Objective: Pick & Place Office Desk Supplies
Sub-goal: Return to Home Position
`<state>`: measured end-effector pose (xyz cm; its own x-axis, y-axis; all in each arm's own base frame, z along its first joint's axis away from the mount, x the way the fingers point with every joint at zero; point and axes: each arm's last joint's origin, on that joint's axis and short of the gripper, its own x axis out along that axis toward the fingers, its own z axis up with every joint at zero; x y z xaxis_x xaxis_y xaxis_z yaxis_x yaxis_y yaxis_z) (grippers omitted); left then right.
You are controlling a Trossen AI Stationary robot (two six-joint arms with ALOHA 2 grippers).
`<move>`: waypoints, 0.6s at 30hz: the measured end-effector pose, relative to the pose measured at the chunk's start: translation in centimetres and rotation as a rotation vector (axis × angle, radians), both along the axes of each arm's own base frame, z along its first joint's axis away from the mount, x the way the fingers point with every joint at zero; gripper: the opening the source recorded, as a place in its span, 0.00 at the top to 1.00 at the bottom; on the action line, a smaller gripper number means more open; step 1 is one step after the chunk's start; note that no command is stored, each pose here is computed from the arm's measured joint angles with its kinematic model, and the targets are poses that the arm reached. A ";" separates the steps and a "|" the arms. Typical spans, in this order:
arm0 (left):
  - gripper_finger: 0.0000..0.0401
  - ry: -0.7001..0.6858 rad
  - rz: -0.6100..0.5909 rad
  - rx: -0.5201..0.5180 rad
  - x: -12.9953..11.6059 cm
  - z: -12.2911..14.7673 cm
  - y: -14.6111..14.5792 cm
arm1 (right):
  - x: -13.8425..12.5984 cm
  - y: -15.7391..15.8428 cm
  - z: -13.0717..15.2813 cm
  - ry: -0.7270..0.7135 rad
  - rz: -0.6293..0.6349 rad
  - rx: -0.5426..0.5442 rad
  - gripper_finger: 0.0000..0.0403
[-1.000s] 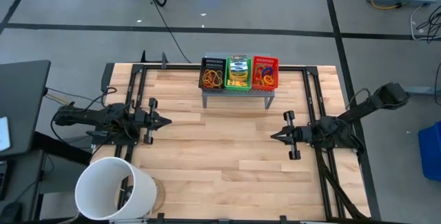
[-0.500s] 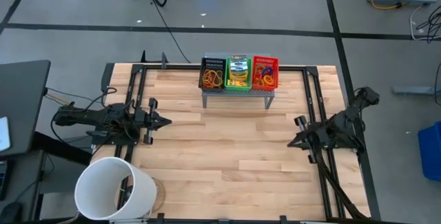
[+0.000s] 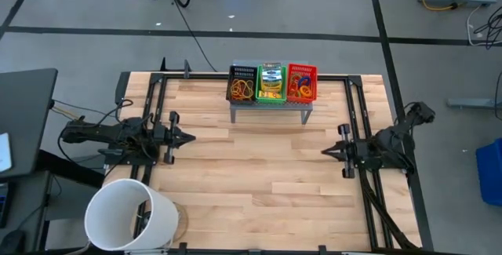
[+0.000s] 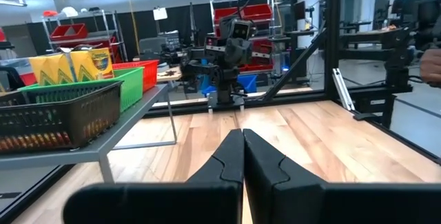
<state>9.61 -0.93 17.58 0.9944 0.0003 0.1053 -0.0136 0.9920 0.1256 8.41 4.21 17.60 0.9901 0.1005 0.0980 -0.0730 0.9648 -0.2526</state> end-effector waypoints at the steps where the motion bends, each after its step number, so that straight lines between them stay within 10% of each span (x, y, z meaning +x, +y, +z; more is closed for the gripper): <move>1: 1.00 -0.001 0.008 -0.001 0.0 0.0 0.0 | 0.1 -0.1 0.0 0.003 0.006 -0.003 1.00; 18: 1.00 0.028 0.124 -0.043 0.0 -0.3 0.4 | 1.2 -2.9 0.0 0.009 0.094 0.097 1.00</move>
